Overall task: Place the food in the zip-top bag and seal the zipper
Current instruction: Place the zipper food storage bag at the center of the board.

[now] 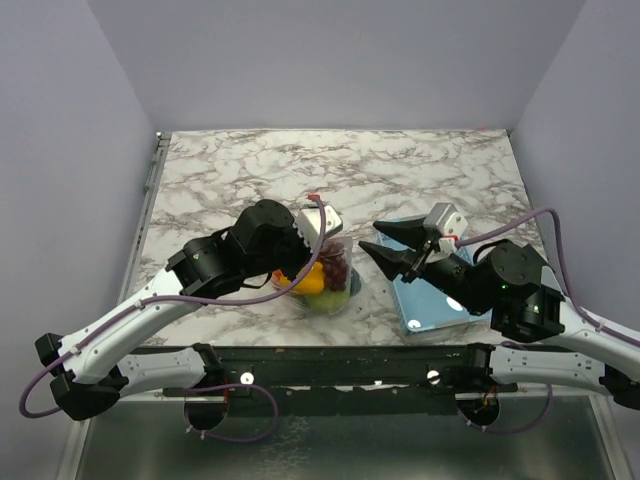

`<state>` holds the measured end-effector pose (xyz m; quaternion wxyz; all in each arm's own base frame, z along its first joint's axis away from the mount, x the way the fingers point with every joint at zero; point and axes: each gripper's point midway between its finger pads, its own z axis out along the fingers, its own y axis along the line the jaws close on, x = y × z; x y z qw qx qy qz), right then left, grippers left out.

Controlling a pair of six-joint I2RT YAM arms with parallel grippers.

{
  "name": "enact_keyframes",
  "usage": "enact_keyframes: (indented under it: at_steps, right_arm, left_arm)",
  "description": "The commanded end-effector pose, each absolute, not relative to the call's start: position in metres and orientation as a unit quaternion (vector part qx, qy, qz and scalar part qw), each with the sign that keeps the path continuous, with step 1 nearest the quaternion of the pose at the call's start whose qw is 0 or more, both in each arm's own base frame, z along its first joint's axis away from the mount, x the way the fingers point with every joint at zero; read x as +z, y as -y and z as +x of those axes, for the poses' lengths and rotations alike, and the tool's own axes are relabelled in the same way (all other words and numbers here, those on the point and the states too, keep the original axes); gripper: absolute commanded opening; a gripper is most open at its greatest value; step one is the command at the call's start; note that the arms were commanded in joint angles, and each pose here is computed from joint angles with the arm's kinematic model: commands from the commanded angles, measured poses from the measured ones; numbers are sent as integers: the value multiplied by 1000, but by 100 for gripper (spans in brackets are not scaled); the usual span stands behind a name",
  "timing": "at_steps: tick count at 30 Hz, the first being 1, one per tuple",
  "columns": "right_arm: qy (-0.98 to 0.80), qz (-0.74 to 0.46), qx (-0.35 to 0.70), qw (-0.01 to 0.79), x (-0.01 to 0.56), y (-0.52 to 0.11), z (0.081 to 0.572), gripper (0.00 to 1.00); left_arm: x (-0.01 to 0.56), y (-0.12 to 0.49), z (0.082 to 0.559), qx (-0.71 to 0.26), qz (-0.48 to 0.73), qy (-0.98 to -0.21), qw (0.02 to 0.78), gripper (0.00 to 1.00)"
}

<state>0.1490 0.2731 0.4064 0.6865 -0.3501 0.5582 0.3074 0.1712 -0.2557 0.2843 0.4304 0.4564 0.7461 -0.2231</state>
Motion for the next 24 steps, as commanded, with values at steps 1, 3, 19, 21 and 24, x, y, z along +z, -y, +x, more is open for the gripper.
enact_keyframes:
  at_steps: [1, 3, 19, 21, 24]
  right_arm:
    - [-583, -288, 271, 710, 409, -250, 168, 49]
    - [-592, -275, 262, 711, 406, -243, 170, 52]
    - [-627, -218, 256, 703, 369, -207, 171, 57]
    - [-627, -214, 257, 704, 367, -203, 170, 58]
    - [-627, -213, 258, 703, 364, -199, 169, 58]
  left_arm:
    - [313, 249, 211, -165, 386, -746, 516, 0]
    - [315, 244, 225, -133, 368, -751, 532, 0]
    - [344, 178, 347, 52, 208, -755, 620, 0]
    - [342, 169, 362, 76, 194, -756, 621, 0]
    - [340, 162, 382, 92, 184, -753, 625, 0]
